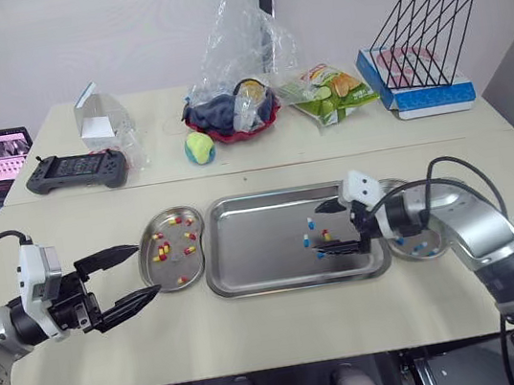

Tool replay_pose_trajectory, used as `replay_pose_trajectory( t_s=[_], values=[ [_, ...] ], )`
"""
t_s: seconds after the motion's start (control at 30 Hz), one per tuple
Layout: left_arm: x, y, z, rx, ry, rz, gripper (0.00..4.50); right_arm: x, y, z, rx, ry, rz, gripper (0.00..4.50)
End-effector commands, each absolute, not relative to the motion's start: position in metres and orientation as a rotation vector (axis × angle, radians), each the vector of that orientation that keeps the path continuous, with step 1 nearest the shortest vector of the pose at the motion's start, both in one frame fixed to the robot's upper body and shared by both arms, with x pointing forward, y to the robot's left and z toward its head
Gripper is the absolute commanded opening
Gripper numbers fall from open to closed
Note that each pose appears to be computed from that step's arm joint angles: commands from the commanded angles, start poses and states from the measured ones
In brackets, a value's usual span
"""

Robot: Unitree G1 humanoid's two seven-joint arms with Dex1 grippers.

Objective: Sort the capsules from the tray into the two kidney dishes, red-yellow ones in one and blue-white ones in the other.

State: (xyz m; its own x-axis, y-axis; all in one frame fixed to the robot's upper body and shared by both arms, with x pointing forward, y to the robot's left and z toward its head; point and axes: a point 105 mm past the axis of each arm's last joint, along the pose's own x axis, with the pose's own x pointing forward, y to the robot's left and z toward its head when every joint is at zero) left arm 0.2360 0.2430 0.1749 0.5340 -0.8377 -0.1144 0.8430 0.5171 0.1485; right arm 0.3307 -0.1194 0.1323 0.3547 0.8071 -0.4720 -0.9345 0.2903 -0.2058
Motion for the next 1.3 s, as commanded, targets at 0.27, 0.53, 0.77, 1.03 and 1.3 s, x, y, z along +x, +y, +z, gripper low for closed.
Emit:
replay_pose_trajectory(
  t_s=[0.27, 0.53, 0.77, 1.03, 1.3],
  values=[
    [0.239, 0.245, 0.189, 0.254, -0.021, -0.995, 4.5, 0.338, -0.106, 0.127, -0.565, 0.295, 1.198, 2.73],
    [0.241, 0.243, 0.188, 0.258, -0.019, -0.999, 4.5, 0.338, -0.101, 0.119, -0.607, 0.3, 1.198, 2.73],
    [0.237, 0.247, 0.187, 0.261, 0.017, -1.014, 4.5, 0.341, -0.104, 0.116, -0.581, 0.334, 1.171, 2.73],
    [0.236, 0.248, 0.187, 0.268, 0.038, -1.023, 4.5, 0.339, -0.105, 0.111, -0.547, 0.365, 1.168, 2.73],
    [0.239, 0.244, 0.189, 0.276, 0.029, -1.028, 4.5, 0.339, -0.105, 0.107, -0.539, 0.381, 1.157, 1.91]
  ],
)
